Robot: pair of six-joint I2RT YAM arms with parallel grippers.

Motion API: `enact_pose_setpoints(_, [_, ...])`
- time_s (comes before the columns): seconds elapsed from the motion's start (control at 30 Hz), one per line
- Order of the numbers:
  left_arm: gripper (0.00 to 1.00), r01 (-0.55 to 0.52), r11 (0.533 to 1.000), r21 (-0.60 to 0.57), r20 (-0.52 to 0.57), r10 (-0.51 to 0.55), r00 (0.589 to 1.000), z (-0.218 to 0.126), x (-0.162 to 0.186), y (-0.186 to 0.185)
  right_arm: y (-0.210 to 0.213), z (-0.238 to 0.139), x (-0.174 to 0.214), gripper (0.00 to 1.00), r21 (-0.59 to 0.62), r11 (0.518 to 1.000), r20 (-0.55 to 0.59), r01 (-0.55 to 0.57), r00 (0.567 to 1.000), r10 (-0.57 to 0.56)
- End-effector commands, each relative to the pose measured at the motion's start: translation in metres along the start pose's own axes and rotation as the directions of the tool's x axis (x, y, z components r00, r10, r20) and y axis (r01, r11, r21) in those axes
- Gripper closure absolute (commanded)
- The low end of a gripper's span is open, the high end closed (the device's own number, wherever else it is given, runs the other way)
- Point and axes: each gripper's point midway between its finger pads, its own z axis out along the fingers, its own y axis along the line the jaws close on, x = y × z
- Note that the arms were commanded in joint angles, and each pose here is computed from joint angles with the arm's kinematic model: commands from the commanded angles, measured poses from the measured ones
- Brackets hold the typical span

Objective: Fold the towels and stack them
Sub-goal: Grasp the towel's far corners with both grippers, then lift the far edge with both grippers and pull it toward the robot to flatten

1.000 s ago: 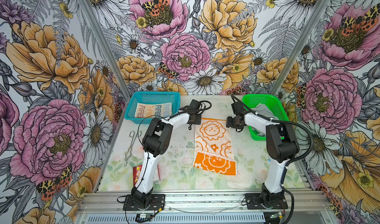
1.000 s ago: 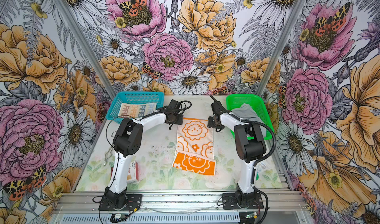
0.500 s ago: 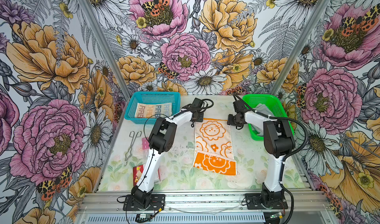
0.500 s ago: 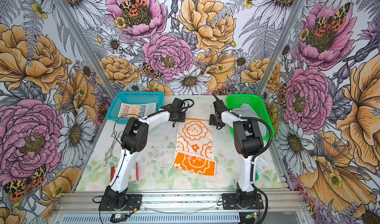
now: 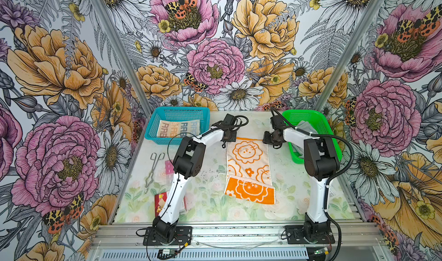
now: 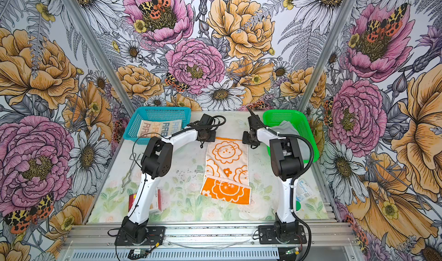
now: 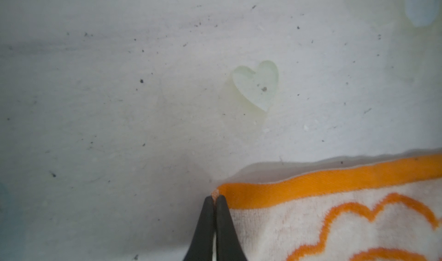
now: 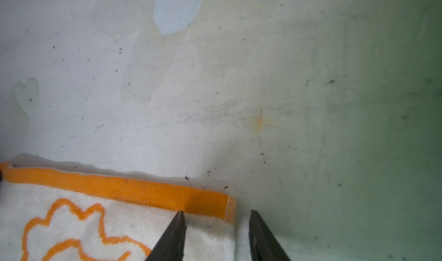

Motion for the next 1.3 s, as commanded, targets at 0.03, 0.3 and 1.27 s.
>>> enact_pose_setpoints(0.03, [1.00,0.004,1.000,-0.005,-0.031,-0.004,1.000,0.009,0.006,0.006,0.004,0.010,0.000,0.68,-0.024,1.000,-0.015,-0.001,1.000,0.001])
enact_pose_setpoints(0.3, [1.00,-0.013,1.000,0.010,0.000,0.013,1.000,-0.011,-0.007,0.006,0.015,0.000,-0.012,1.00,-0.065,0.997,0.014,0.029,1.000,-0.029])
enact_pose_setpoints(1.27, [1.00,-0.331,0.923,0.195,0.740,0.083,0.667,-0.511,0.028,-0.039,0.132,-0.449,0.058,1.00,-0.456,0.800,0.635,0.390,0.772,-0.015])
